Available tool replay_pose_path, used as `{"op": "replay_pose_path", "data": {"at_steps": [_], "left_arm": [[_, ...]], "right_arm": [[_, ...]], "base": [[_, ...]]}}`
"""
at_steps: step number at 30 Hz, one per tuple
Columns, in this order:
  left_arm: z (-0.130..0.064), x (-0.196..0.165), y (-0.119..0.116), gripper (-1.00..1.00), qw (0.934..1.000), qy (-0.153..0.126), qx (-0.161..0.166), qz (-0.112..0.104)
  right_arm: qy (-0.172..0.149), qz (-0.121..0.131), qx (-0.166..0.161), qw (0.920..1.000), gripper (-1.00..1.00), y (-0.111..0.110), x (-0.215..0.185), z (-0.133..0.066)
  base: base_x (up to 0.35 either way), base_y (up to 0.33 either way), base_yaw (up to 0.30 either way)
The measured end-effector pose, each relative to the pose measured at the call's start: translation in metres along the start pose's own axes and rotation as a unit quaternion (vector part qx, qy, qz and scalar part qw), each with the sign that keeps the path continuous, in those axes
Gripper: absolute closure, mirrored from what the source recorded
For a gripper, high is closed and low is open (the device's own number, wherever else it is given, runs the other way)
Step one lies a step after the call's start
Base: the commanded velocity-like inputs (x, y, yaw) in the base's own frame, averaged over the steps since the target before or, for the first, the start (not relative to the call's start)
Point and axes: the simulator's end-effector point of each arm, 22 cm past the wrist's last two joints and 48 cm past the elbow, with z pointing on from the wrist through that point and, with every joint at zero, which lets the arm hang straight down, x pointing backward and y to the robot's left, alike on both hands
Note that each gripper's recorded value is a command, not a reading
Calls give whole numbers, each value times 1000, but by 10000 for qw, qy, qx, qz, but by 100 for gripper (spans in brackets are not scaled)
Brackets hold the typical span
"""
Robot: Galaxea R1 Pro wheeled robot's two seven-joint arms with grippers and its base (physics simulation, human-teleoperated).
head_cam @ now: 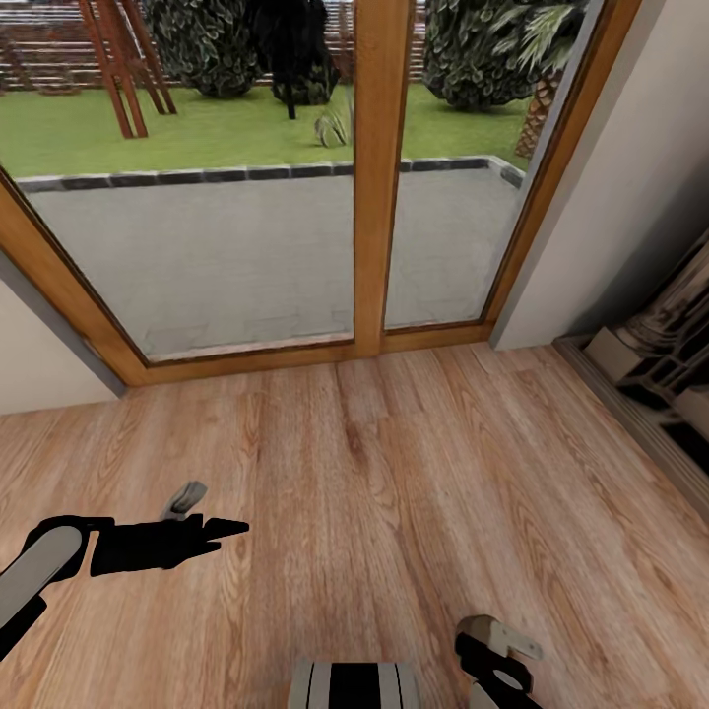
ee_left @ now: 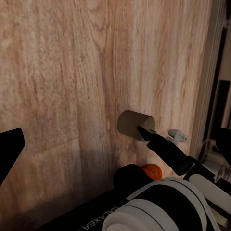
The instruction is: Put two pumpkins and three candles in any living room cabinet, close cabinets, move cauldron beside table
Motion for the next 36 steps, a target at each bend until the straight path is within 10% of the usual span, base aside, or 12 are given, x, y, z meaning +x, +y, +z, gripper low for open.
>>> {"op": "replay_pose_path", "data": {"at_steps": [36], "left_arm": [[0,0,0,-100,10000,5,2,-9]], "right_arm": [[284,-193,135,9993,-100,-25,34,4]], "base": [[0,0,0]]}}
